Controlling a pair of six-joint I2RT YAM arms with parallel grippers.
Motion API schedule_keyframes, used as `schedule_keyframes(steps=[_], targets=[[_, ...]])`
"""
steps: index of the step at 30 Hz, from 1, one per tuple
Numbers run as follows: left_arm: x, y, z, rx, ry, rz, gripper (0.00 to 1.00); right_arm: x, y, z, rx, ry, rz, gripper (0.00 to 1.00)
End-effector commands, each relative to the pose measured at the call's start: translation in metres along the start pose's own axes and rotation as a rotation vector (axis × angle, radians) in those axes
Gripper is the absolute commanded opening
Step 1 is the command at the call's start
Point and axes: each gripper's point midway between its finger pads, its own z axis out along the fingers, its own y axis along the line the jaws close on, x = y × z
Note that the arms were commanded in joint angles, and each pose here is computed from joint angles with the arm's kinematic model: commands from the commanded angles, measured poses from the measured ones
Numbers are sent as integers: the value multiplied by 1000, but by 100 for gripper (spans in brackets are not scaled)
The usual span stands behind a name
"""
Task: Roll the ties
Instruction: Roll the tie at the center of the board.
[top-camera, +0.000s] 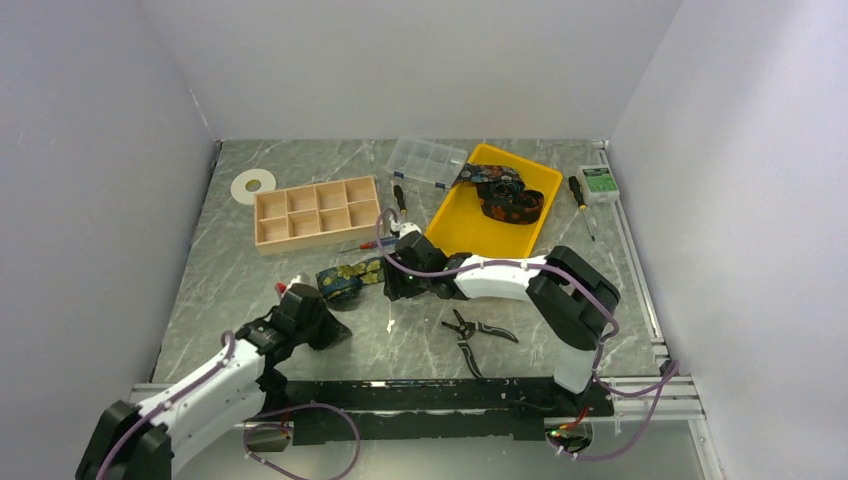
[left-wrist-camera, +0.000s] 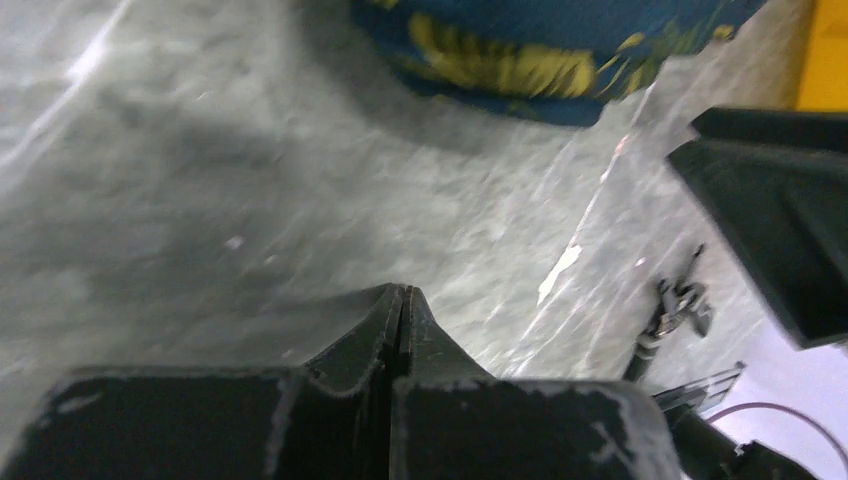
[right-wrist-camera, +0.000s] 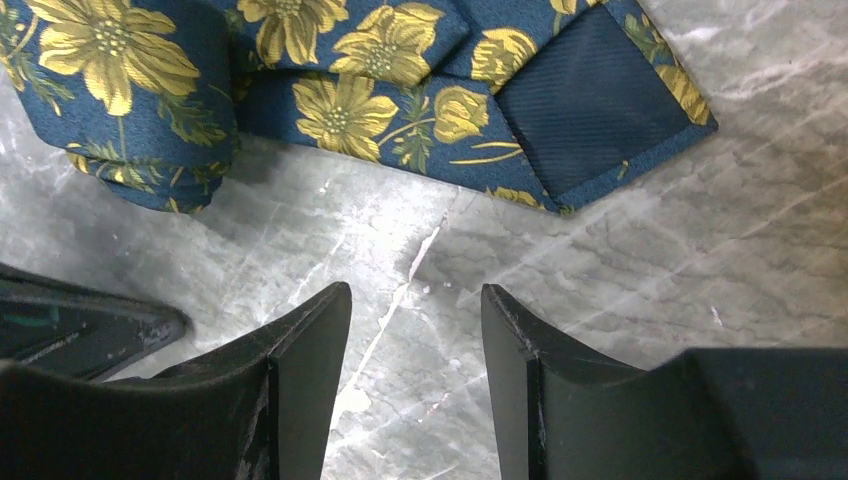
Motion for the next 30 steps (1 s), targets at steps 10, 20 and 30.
schedule_keyframes(steps=[10,20,30], targets=[[-50,10,41,-168,-199,-102,3,6,-5,4,-2,-21,5,54],[-71,22,48,-235,-223,-84,3,1,-15,32,38,-10,48,49],[-79,20,62,-236,-188,-55,3,-10,-38,58,109,-1,83,46]])
